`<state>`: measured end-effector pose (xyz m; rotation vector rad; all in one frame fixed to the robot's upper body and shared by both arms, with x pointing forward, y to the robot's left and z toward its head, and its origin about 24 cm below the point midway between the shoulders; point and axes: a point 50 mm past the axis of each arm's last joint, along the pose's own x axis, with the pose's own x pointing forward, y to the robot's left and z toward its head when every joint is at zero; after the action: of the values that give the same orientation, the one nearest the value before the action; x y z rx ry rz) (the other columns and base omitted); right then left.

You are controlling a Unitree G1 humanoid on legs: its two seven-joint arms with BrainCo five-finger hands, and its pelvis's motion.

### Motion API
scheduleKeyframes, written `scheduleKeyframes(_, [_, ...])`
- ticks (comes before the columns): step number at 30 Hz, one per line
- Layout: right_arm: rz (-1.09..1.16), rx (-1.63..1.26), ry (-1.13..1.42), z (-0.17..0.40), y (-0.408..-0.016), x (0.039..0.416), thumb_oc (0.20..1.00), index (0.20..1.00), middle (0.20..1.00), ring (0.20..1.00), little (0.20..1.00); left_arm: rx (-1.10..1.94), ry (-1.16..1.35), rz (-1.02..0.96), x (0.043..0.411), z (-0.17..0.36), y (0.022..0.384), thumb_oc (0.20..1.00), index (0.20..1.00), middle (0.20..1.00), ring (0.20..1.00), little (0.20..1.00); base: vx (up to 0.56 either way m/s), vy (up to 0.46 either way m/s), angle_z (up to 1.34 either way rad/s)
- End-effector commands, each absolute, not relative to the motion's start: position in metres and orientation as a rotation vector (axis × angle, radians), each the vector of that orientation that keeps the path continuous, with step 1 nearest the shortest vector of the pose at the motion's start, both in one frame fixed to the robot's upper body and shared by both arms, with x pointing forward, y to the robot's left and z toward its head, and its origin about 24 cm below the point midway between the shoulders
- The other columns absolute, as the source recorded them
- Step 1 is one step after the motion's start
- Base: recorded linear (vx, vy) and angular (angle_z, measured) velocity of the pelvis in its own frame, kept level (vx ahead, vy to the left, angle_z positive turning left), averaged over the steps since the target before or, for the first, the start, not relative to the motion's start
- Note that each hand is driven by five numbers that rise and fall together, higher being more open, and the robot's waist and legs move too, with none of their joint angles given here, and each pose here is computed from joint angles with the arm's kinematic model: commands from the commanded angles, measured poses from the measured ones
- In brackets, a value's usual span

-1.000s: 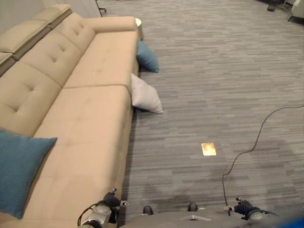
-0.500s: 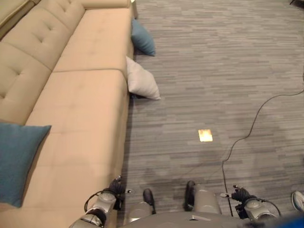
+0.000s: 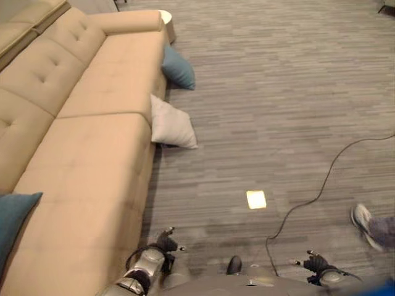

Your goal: Pick up all the scattered cushions and arrange them neatly on the sofa.

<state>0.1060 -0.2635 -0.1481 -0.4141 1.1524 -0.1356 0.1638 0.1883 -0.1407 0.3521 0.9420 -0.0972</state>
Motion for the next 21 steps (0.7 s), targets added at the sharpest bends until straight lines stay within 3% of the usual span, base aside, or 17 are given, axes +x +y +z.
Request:
scheduleKeyframes(1, [-0.163, -0.458, 1.111, -0.140, -0.278, 0.115, 1.000, 1.000, 1.000, 1.000, 1.000, 0.371, 0.895, -0.081, 0.177, -0.134, 0.192, 1.000, 1.000, 1.000, 1.000, 1.000, 0.54, -0.007, 0.04])
scheduleKeyframes(10, [-0.090, -0.473, 1.099, -0.143, -0.264, 0.122, 1.000, 1.000, 1.000, 1.000, 1.000, 0.352, 0.942, -0.003, 0.161, -0.138, 0.212, 1.000, 1.000, 1.000, 1.000, 1.000, 0.44, 0.073, -0.58])
scheduleKeyframes(21, [-0.075, -0.482, 1.050, -0.137, -0.263, 0.140, 1.000, 1.000, 1.000, 1.000, 1.000, 0.336, 0.922, 0.042, 0.169, -0.134, 0.219, 1.000, 1.000, 1.000, 1.000, 1.000, 0.40, -0.054, 0.32])
